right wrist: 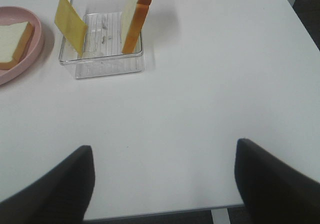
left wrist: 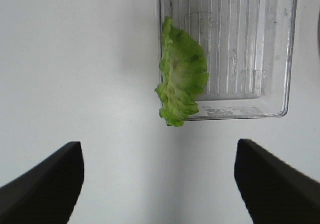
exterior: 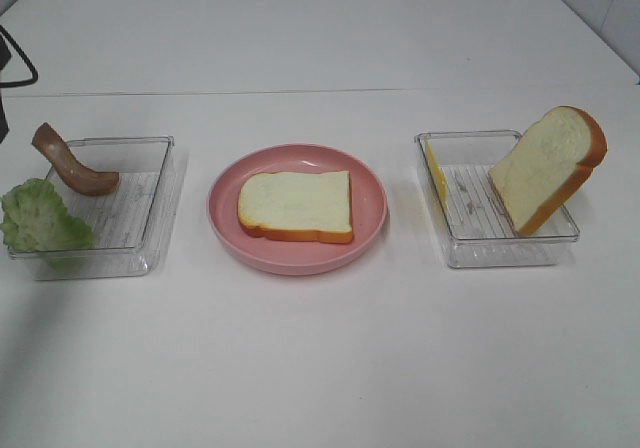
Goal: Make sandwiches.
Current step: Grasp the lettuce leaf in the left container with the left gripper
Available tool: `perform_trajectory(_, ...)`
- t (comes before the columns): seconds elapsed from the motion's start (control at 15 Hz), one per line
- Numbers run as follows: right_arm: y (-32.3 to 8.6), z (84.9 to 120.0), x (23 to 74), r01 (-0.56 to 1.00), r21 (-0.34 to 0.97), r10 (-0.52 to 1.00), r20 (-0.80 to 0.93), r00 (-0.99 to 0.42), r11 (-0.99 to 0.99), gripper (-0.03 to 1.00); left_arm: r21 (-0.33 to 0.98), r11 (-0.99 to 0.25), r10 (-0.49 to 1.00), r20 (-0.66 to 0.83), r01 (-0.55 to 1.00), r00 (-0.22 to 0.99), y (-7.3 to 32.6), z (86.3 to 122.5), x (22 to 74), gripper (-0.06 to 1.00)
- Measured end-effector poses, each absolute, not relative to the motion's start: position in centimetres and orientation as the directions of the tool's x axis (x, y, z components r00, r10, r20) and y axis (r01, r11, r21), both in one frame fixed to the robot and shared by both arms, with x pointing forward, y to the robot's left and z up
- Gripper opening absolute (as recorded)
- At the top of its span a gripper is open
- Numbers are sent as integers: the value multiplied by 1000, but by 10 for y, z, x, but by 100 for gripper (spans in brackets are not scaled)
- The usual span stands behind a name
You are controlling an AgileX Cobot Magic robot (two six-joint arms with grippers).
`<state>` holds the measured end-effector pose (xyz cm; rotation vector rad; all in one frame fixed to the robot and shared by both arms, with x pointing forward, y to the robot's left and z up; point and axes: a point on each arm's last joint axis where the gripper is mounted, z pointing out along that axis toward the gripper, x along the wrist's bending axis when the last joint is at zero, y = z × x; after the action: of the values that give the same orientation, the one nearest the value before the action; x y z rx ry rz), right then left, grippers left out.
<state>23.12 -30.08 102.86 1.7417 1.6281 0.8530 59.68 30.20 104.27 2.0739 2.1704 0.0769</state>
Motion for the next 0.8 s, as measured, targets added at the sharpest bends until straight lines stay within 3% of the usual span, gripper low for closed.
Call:
perform_trajectory(0.47,-301,1029,231,612,788,998,54,41,-68,76,-65,-2,999,-45,998,-1,282,949,626,75)
perform_trajectory(0.8,-301,1029,231,612,788,998,54,41,-68,76,-76,7,999,-32,997,-10,281,938,629,69)
